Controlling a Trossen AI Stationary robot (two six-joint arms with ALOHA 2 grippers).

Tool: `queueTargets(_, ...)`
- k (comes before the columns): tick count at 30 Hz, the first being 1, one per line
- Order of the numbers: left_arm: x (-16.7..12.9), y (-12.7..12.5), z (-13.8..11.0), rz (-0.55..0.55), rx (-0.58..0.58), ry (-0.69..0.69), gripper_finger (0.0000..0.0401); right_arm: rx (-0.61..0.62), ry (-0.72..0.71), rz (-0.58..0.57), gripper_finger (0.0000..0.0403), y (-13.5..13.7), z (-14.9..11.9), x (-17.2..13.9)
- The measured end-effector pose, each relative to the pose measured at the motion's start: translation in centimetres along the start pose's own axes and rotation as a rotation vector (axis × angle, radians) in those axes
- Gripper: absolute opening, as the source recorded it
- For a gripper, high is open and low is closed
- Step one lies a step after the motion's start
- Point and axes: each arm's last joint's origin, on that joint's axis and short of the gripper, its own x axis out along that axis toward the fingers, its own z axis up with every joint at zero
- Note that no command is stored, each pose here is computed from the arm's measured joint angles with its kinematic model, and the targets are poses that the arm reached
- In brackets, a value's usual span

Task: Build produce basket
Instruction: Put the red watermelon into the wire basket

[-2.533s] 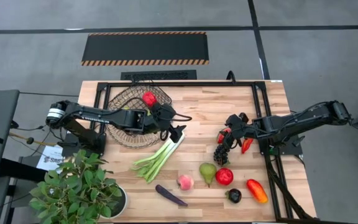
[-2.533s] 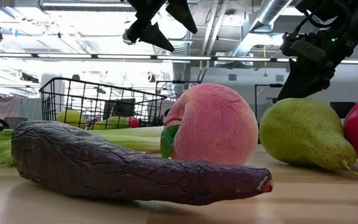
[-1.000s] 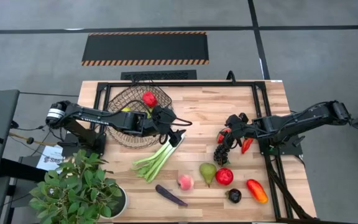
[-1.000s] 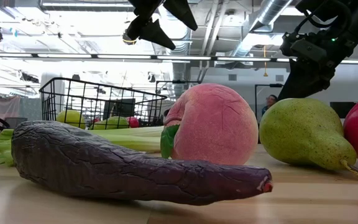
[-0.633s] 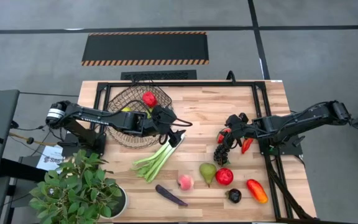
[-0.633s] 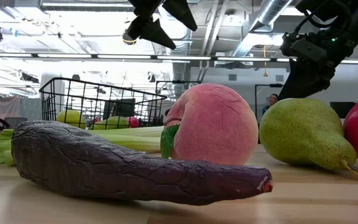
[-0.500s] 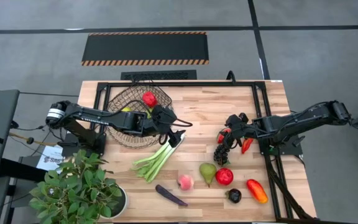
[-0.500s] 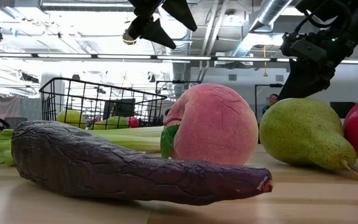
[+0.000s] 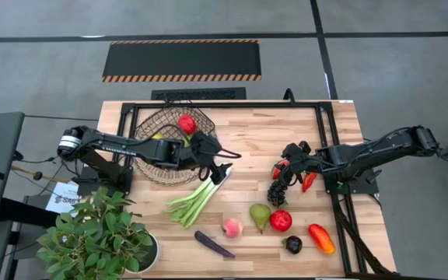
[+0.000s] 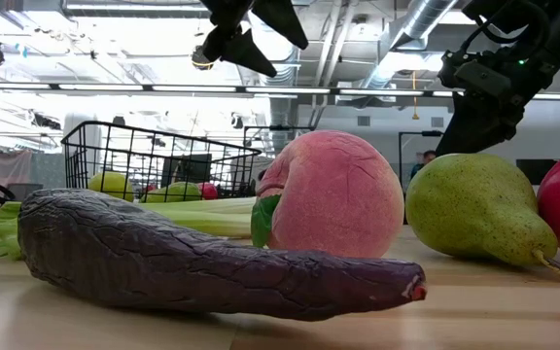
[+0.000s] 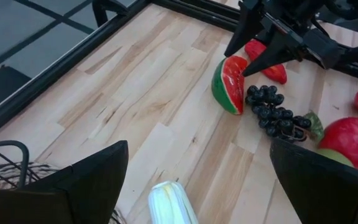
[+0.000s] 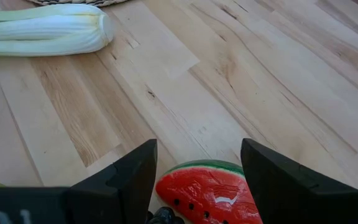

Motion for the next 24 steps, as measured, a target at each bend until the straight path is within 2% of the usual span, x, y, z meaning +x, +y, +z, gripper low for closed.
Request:
queueTargets(13, 0.0, 0.1, 0.1, 0.008, -0.005, -0.011, 0.0377, 0.0, 0.0, 0.0, 0.0255, 0.0, 0.0, 0.0)
queueTargets(24, 0.3, 1.1, 0.5, 0.136, 0.051, -0.054, 0.0377, 0.0, 0.0, 0.0, 0.0255, 0.0, 0.0, 0.0)
